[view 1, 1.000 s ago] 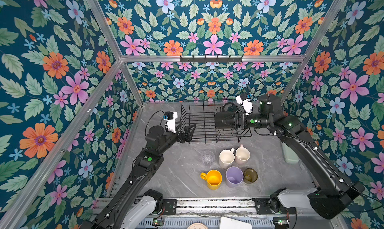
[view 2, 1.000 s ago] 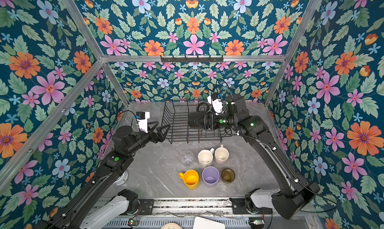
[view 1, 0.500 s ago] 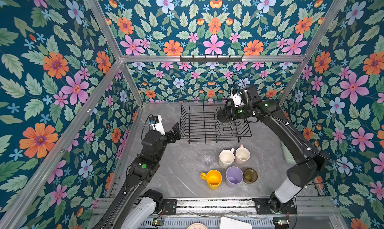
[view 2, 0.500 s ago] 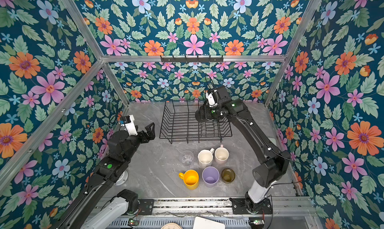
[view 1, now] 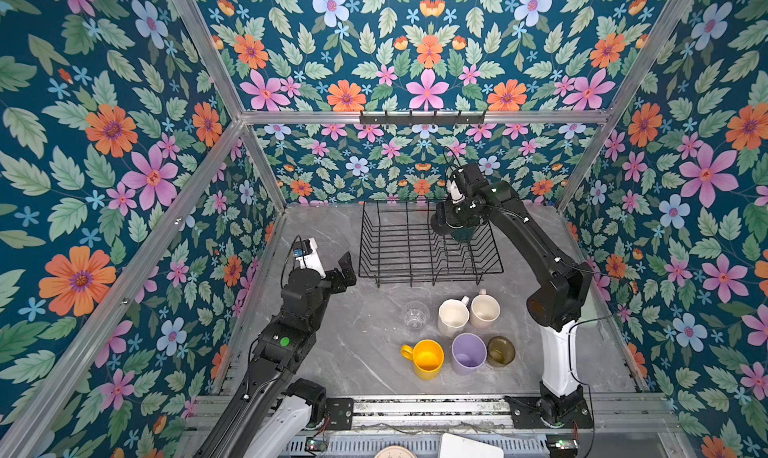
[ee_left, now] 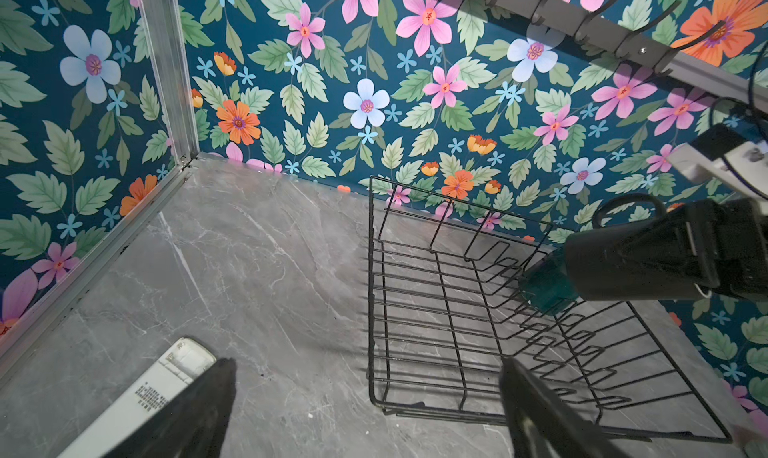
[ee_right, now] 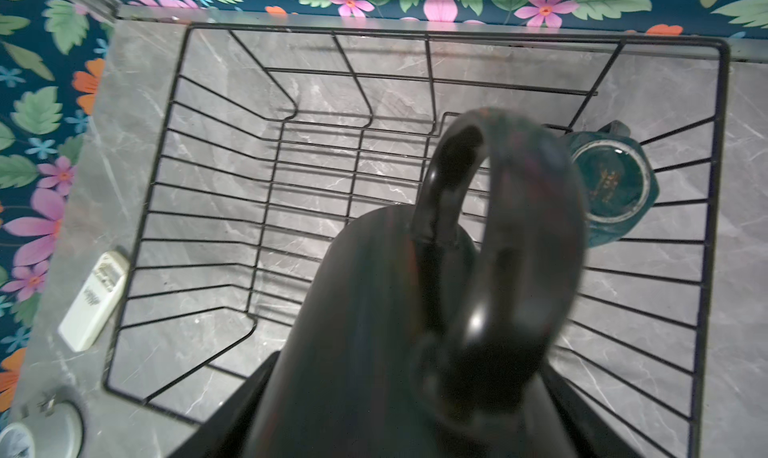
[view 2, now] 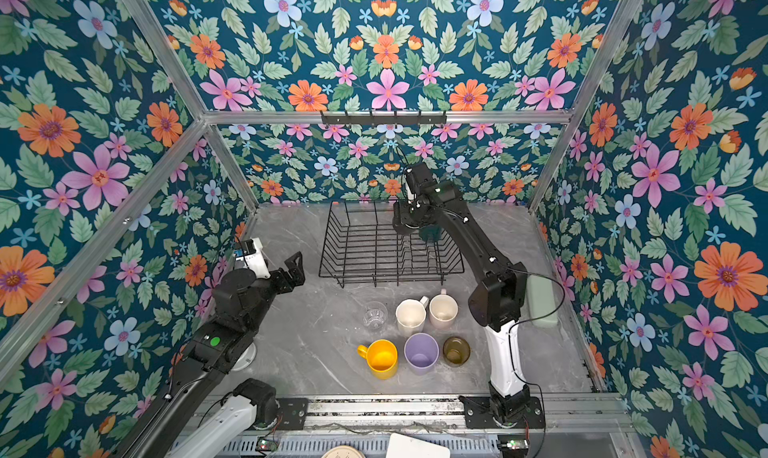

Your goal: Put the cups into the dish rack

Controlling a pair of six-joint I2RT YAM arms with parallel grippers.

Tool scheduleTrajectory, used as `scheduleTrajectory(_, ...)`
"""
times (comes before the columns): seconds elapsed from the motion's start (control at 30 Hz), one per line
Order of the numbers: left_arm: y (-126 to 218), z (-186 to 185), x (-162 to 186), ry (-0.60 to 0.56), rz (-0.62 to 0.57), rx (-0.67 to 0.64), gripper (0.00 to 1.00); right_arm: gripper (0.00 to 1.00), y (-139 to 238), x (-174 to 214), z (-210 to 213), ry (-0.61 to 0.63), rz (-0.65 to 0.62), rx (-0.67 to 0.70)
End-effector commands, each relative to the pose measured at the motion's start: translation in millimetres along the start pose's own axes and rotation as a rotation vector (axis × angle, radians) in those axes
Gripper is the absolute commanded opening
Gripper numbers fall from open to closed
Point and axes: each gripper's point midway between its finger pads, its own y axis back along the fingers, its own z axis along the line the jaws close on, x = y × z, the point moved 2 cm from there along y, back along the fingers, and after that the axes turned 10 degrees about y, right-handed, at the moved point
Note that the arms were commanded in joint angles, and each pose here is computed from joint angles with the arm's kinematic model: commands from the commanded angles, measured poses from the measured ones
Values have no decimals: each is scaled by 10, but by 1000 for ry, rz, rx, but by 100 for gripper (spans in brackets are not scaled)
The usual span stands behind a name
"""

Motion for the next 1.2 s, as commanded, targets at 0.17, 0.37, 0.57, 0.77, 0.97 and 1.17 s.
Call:
scheduleTrajectory(0.17,11,73,47,-12,11,-31,100,0,-199,-127,-140,-30,-26,94)
scheduleTrajectory(0.37,33,102,65,-12,9,-37,100,0,-384,-134,-169,-37,-14,114)
scheduleTrajectory(0.57,47,115,83,-17,17,-39,100,0,-568,-112,-174,-46,12,117)
scheduleTrajectory(0.77,53,123,105,-18,22,-38,100,0,-747,-59,-236,-65,33,142)
scheduleTrajectory(0.97,45,130,121,-19,27,-40,100,0,-901,-13,-279,-75,47,159)
scheduleTrajectory(1.17,46,128,117,-18,27,-41,100,0,-1062,45,-308,-91,67,155)
